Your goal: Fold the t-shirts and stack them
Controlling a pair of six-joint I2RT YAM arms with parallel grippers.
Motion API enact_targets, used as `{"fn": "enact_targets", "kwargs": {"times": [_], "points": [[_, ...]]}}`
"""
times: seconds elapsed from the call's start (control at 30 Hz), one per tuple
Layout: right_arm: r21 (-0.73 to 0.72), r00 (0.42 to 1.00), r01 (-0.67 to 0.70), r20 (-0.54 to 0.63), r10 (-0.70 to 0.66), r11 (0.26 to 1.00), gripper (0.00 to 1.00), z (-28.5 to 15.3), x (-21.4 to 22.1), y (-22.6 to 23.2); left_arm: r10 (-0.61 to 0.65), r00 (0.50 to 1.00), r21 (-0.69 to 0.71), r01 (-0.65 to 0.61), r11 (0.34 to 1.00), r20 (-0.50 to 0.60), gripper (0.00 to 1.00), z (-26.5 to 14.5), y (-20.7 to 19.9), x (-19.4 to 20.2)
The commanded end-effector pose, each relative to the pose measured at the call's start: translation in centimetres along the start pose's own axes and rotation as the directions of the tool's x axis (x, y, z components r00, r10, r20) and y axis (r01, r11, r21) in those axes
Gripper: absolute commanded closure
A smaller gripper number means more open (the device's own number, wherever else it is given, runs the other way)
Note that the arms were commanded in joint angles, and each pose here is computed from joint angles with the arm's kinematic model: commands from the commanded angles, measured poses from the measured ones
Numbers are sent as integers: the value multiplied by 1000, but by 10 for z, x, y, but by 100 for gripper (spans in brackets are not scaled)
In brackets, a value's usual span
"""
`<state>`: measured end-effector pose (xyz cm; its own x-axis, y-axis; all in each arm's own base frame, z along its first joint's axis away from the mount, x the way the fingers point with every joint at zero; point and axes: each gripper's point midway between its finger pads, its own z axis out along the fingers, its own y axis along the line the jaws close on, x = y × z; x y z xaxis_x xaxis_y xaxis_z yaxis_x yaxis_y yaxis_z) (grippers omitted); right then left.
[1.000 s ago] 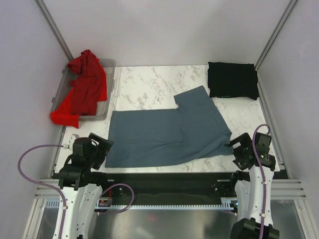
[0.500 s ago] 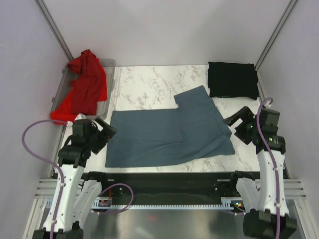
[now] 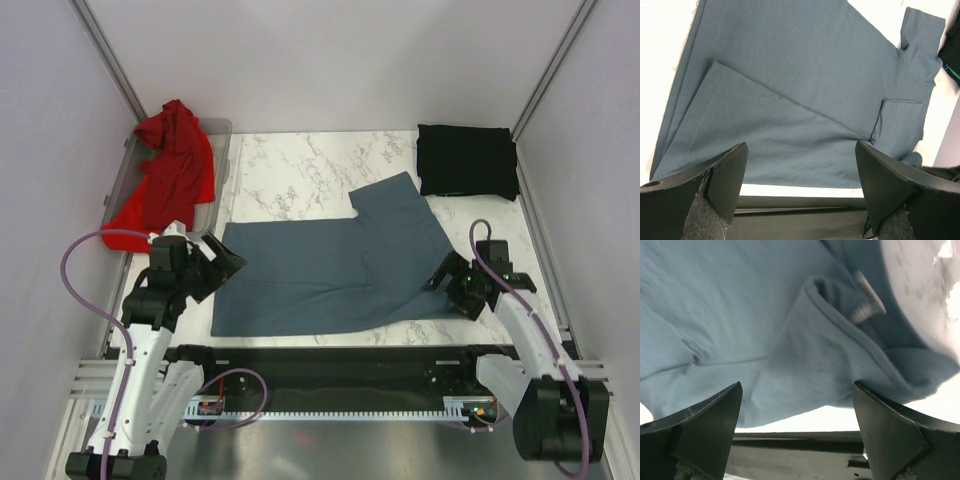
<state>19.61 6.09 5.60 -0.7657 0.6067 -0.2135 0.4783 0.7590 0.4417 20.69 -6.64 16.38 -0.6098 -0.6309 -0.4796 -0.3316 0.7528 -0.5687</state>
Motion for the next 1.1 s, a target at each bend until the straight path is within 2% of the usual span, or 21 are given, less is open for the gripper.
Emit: {"fn": "enact_targets", "kwargs": {"times": [0.0,0.07,0.1,0.17,0.2,0.27,0.37,0.43,0.57,0.63,0.7,0.77,0.87,1.07], "points": [[4,996,-79,30,79,997,2,-6,28,-19,52,998,52,-53,997,18,6,1,-7,-3],[-25,992,-117,35,118,993,2,-13,39,-20,51,999,54,-52,997,17,6,1,-7,-3],[-68,992,-103,66,108,992,2,-23,38,-14,53,999,59,-54,997,14,6,1,-8,-2],[-59,994,-100,48,103,993,2,-35,48,-17,53,999,63,-54,997,12,6,1,-8,-2],[-72,995,-60,81,66,996,2,-48,44,-12,55,998,63,-55,996,12,5,1,-9,-2],[-84,997,-51,61,56,995,2,-60,51,-9,55,998,68,-56,996,13,6,1,-9,-2],[-147,981,-31,187,59,989,2,-98,31,11,56,998,72,-57,996,13,5,1,-10,-2],[-182,971,-10,233,53,983,2,-107,16,24,59,998,74,-59,996,8,6,2,-10,-1],[-240,984,22,177,21,971,2,-90,-10,57,115,993,94,-116,989,21,6,-4,-18,-8],[-265,976,91,215,-33,960,2,-89,-34,76,184,982,73,-186,980,29,6,-7,-17,-15],[-212,969,124,236,-72,969,2,-82,-66,90,251,966,59,-254,965,58,6,-12,-18,-24],[-138,949,215,261,-174,967,2,-68,-101,111,247,966,18,-249,968,78,4,-12,-13,-30],[-59,922,330,234,-308,942,2,-40,-130,145,251,966,50,-254,966,68,5,-4,-15,-25],[67,852,441,282,-441,895,2,24,-193,202,251,966,26,-253,967,64,6,1,-12,-28]]}}
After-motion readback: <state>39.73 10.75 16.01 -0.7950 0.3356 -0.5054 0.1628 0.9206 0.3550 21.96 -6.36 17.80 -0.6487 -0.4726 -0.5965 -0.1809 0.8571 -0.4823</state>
